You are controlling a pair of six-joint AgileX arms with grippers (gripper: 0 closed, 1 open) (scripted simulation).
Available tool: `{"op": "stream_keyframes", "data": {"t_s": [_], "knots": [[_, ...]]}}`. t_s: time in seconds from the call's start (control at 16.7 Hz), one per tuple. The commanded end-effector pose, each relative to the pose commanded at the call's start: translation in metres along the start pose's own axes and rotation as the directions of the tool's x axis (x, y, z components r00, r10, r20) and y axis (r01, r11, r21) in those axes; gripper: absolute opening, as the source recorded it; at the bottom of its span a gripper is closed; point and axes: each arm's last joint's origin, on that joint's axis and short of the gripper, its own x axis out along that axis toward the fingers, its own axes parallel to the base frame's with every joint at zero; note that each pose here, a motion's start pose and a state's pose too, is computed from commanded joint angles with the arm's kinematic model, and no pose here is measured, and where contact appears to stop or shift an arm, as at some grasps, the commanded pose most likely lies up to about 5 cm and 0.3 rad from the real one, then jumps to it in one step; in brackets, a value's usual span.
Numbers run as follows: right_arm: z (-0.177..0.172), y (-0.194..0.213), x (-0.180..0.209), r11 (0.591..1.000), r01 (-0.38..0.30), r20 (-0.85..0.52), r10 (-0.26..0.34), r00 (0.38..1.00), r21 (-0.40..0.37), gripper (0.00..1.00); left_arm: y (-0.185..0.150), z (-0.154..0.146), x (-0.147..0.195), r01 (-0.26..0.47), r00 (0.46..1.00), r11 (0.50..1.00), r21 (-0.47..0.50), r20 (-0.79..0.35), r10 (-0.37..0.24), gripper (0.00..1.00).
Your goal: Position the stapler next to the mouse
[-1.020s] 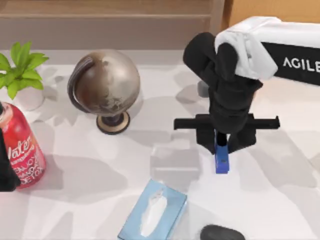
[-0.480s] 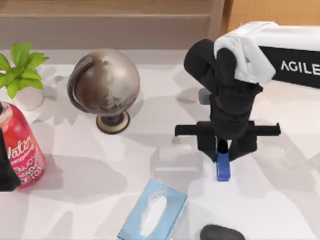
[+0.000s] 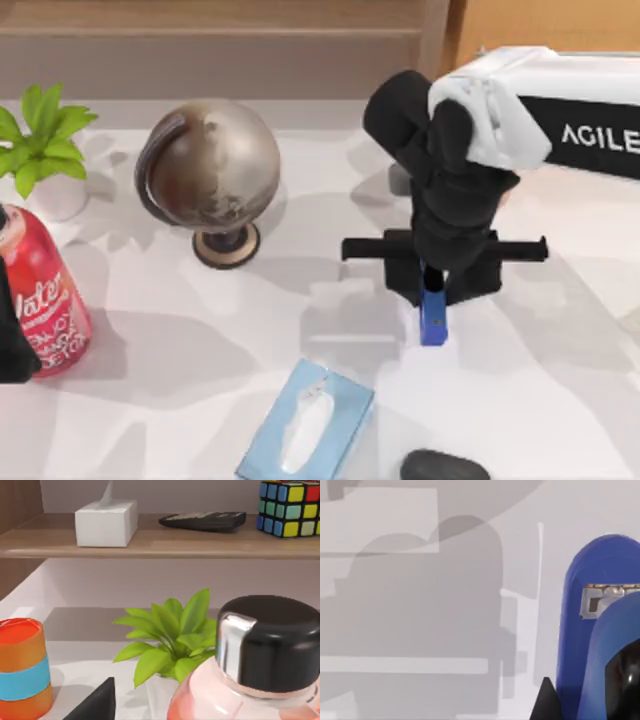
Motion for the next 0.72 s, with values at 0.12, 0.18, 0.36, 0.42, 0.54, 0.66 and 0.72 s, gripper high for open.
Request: {"op": "stream_keyframes", "data": {"t_s": [0.12,0.18,0.36,0.42,0.54,0.66,0.72], "knots": [[0.0,0.0,0.011,1.0,0.014,-0.005,-0.014,1.0,-0.002,0.0,0.0,0.0,0.0,0.0,1.0,1.0,0.0,0.0,0.0,1.0],[-0.001,-0.001,0.016,1.0,0.024,-0.015,-0.024,1.0,-0.003,0.0,0.0,0.0,0.0,0.0,1.0,1.0,0.0,0.0,0.0,1.0],[-0.001,-0.001,0.018,1.0,0.026,-0.017,-0.026,1.0,-0.003,0.0,0.0,0.0,0.0,0.0,1.0,1.0,0.0,0.0,0.0,1.0],[-0.001,-0.001,0.018,1.0,0.026,-0.017,-0.026,1.0,-0.003,0.0,0.0,0.0,0.0,0.0,1.0,1.0,0.0,0.0,0.0,1.0],[-0.001,-0.001,0.018,1.0,0.026,-0.017,-0.026,1.0,-0.003,0.08,0.0,0.0,0.0,0.0,1.0,1.0,0.0,0.0,0.0,1.0],[-0.001,-0.001,0.018,1.0,0.026,-0.017,-0.026,1.0,-0.003,0.23,0.0,0.0,0.0,0.0,1.0,1.0,0.0,0.0,0.0,1.0],[-0.001,-0.001,0.018,1.0,0.026,-0.017,-0.026,1.0,-0.003,0.3,0.0,0.0,0.0,0.0,1.0,1.0,0.0,0.0,0.0,1.0]]}}
